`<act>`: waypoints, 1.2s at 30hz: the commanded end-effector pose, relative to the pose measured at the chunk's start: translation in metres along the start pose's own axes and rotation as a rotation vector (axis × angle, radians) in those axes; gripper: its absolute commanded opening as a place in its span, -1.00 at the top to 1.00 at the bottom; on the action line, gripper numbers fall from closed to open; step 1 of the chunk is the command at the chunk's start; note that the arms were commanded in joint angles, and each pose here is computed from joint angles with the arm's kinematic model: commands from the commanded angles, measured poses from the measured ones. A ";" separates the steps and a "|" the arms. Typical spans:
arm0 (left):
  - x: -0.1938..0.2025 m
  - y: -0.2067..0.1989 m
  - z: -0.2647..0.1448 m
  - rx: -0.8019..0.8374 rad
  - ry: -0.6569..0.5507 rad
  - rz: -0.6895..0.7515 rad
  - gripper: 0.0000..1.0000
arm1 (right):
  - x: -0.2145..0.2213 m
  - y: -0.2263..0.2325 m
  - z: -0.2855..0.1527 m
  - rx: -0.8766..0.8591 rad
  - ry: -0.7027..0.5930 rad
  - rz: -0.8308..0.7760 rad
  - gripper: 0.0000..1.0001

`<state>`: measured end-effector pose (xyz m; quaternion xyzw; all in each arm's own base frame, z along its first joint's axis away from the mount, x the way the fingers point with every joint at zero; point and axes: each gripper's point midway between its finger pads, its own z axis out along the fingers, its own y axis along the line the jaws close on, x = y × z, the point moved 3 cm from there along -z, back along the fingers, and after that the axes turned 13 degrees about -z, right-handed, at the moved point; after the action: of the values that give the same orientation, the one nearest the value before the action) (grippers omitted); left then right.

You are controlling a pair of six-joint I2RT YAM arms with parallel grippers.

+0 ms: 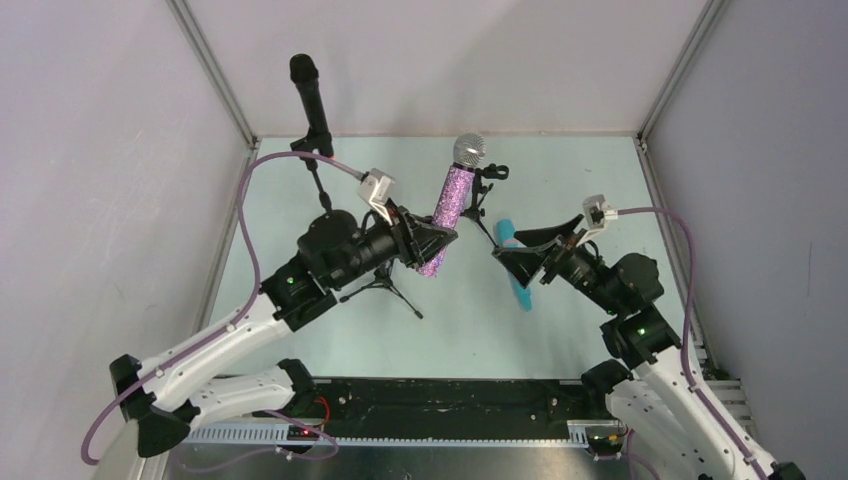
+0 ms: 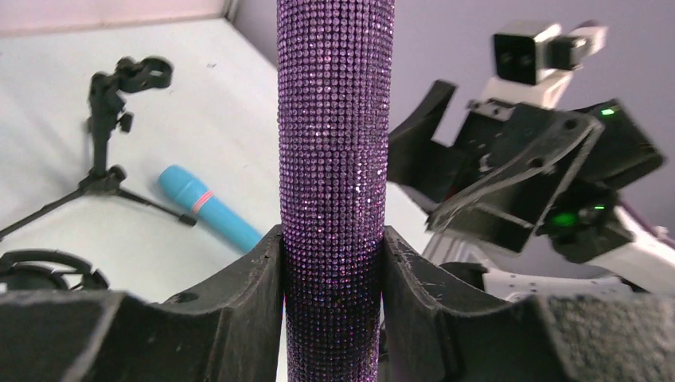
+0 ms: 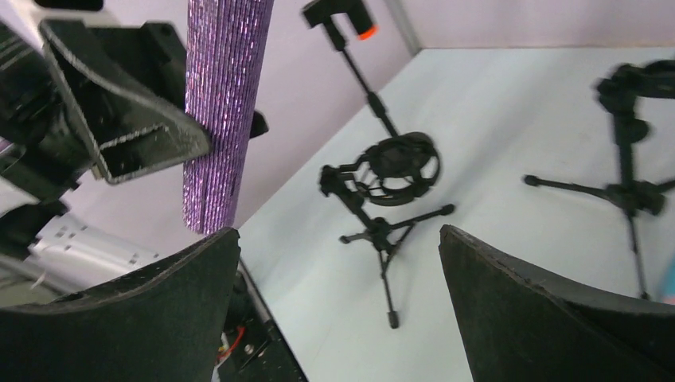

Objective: Attach the microphones to the stand

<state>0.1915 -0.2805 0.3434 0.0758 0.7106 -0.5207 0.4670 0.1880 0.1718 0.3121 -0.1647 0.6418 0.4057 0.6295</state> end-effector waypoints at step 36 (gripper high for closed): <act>0.013 -0.051 -0.008 0.343 0.083 -0.102 1.00 | -0.080 0.089 0.058 -0.482 -0.191 0.251 -0.48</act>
<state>0.1540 -0.3024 0.3432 0.1302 0.6767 -0.6234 0.3695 0.1900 0.2466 0.3896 -0.1707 0.5329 0.6084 0.5628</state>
